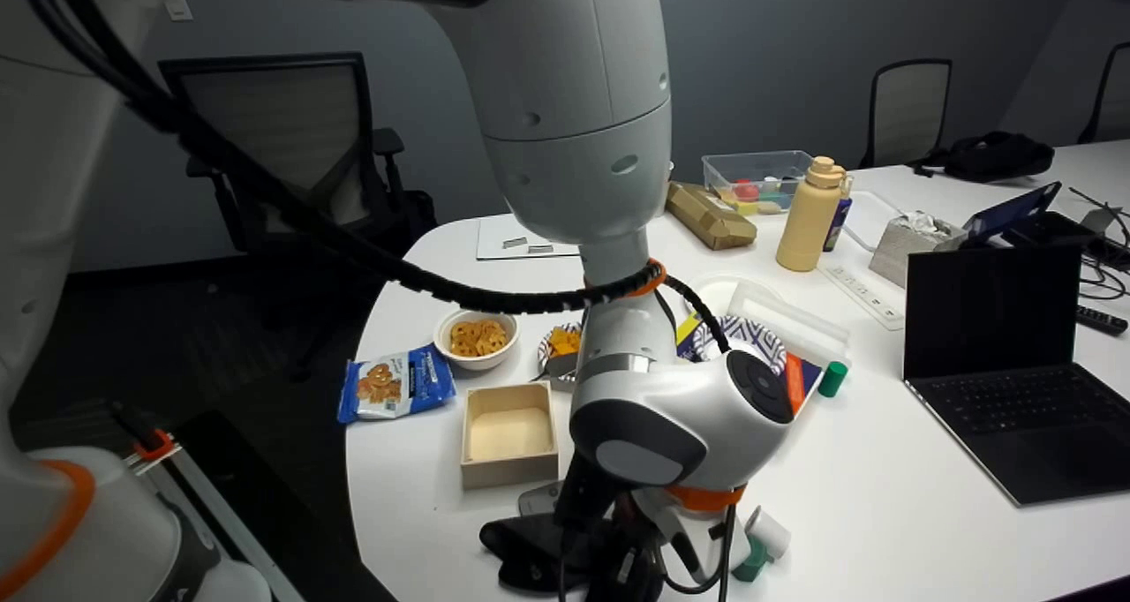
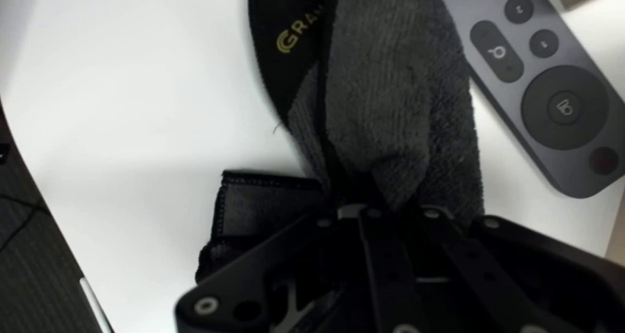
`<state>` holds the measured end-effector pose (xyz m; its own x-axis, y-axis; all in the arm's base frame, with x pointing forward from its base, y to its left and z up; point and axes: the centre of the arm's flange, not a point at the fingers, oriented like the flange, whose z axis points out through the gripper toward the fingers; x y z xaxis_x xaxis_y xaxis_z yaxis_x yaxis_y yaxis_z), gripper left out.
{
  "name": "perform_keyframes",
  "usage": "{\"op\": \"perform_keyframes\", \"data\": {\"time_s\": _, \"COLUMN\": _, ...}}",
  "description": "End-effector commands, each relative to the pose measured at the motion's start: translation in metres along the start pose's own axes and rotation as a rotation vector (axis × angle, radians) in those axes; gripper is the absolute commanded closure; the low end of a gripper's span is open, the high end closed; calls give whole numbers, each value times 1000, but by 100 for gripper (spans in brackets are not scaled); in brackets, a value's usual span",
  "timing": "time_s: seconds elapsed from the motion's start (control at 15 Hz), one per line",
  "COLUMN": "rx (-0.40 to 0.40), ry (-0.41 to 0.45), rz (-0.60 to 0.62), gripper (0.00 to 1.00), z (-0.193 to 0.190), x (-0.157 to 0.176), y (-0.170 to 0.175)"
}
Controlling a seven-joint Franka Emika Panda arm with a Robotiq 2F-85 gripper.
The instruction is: Use the dark grey towel to wipe the remote control.
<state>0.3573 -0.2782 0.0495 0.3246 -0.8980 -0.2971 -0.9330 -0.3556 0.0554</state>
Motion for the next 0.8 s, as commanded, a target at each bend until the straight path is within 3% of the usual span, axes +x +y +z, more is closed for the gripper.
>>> {"op": "perform_keyframes", "data": {"time_s": 0.0, "rx": 89, "ry": 5, "rz": 25, "gripper": 98, "z": 23, "x": 17, "y": -10}}
{"op": "perform_keyframes", "data": {"time_s": 0.4, "rx": 198, "ry": 81, "rz": 87, "gripper": 98, "z": 5, "x": 48, "y": -22}}
{"op": "perform_keyframes", "data": {"time_s": 0.73, "rx": 139, "ry": 160, "rz": 151, "gripper": 98, "z": -3, "x": 62, "y": -11}}
